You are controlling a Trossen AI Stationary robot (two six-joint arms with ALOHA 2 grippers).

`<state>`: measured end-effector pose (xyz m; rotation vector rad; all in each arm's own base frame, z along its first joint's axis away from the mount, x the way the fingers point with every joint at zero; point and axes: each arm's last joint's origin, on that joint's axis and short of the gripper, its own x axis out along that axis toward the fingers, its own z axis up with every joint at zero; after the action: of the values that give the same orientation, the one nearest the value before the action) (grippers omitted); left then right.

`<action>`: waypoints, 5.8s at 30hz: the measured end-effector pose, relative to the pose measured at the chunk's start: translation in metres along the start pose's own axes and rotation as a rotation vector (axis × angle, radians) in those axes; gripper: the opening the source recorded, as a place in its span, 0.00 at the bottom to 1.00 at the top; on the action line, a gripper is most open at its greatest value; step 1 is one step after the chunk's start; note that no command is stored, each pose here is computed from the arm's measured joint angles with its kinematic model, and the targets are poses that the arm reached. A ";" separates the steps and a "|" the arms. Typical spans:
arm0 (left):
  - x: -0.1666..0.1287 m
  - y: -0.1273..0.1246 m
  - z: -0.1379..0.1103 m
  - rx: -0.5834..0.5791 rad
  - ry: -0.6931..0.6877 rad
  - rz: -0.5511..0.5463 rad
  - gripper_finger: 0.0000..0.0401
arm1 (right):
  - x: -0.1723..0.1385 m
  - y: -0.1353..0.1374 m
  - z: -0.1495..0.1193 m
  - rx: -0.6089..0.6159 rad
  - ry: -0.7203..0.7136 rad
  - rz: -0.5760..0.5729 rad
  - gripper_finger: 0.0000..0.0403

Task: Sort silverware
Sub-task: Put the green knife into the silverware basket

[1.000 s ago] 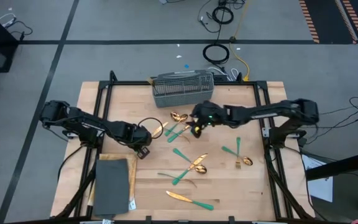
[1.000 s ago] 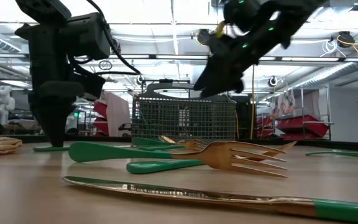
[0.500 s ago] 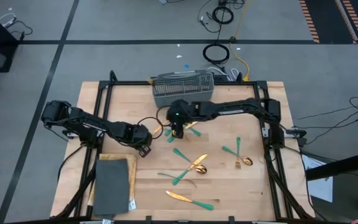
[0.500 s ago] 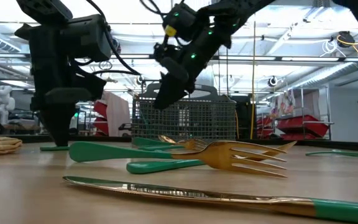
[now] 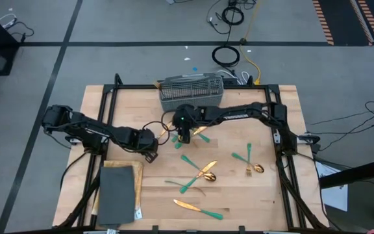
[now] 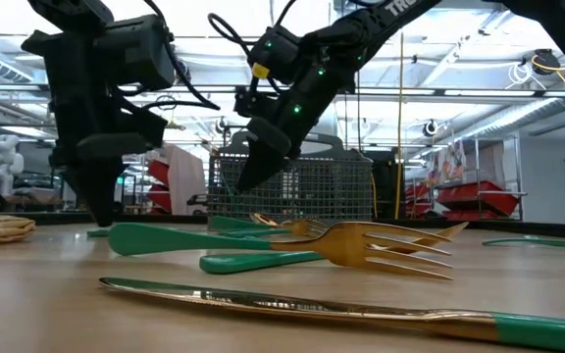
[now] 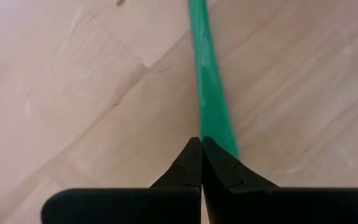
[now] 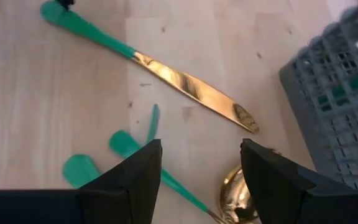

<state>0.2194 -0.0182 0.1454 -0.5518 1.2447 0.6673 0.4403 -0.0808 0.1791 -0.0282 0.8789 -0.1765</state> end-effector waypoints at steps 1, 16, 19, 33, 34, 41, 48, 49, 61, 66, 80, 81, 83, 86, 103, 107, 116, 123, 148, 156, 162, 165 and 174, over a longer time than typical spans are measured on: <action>-0.003 -0.001 0.000 -0.018 -0.006 -0.008 0.00 | 0.000 -0.001 0.000 0.013 0.003 -0.002 0.52; -0.012 -0.008 -0.012 -0.062 0.001 0.009 0.00 | 0.000 -0.003 -0.002 0.018 0.021 -0.001 0.52; -0.008 -0.008 -0.012 -0.059 -0.019 0.045 0.00 | 0.000 -0.002 -0.002 0.017 0.021 0.000 0.52; 0.016 -0.027 -0.024 0.024 0.019 0.076 0.00 | 0.000 -0.002 -0.005 0.016 0.048 0.003 0.52; 0.016 -0.028 -0.026 0.036 0.020 0.078 0.00 | 0.000 -0.002 -0.006 0.016 0.055 0.003 0.52; 0.013 -0.034 -0.045 0.128 0.046 0.092 0.00 | -0.001 -0.002 -0.012 -0.022 0.118 0.011 0.52; 0.008 -0.036 -0.065 0.254 0.069 0.133 0.00 | -0.001 0.001 -0.012 -0.143 0.127 0.028 0.52; 0.008 -0.036 -0.065 0.268 0.063 0.135 0.00 | -0.001 0.002 -0.012 -0.184 0.126 0.037 0.52; 0.009 -0.036 -0.063 0.378 0.064 0.129 0.00 | -0.004 0.042 0.011 -0.487 -0.118 0.087 0.52; 0.009 -0.036 -0.061 0.471 0.068 0.119 0.00 | -0.002 0.047 0.017 -0.492 -0.194 0.078 0.52; -0.017 -0.033 -0.043 0.135 0.028 0.138 0.00 | 0.022 0.048 0.002 -0.406 -0.119 0.097 0.52; -0.019 -0.034 -0.043 0.097 0.022 0.125 0.00 | 0.022 0.048 0.001 -0.405 -0.117 0.096 0.52; -0.020 -0.030 -0.045 0.008 0.035 0.150 0.00 | 0.022 0.048 0.001 -0.404 -0.114 0.095 0.52; -0.022 -0.030 -0.043 -0.087 -0.003 0.151 0.00 | 0.022 0.048 0.001 -0.392 -0.107 0.096 0.52; -0.046 -0.012 -0.044 -0.621 -0.046 0.157 0.00 | 0.021 0.052 0.002 -0.390 -0.119 0.105 0.52; -0.041 -0.008 -0.050 -0.692 -0.004 0.183 0.00 | 0.021 0.052 0.001 -0.390 -0.115 0.106 0.52; -0.021 0.000 -0.058 -0.750 0.000 0.177 0.00 | 0.021 0.052 0.001 -0.391 -0.115 0.106 0.52; -0.022 0.004 -0.058 -0.752 0.000 0.201 0.00 | 0.021 0.052 0.001 -0.391 -0.115 0.106 0.52; 0.002 0.019 -0.050 -0.755 0.024 0.158 0.00 | 0.021 0.052 0.001 -0.391 -0.116 0.106 0.52; 0.004 0.019 -0.051 -0.712 0.034 0.144 0.00 | 0.020 0.063 0.001 -0.524 -0.128 0.115 0.53; 0.005 0.018 -0.051 -0.712 0.035 0.131 0.00 | 0.040 0.087 0.007 -0.520 -0.137 0.171 0.53; 0.005 0.018 -0.051 -0.708 0.036 0.131 0.00 | 0.057 0.090 0.014 -0.435 -0.105 0.147 0.53; 0.005 0.018 -0.051 -0.682 0.044 0.131 0.00 | 0.060 0.053 0.049 -0.360 -0.061 0.091 0.53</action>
<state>0.1735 -0.0412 0.1281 -1.0531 1.0841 1.2081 0.5231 -0.0408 0.1590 -0.3267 0.8406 0.0688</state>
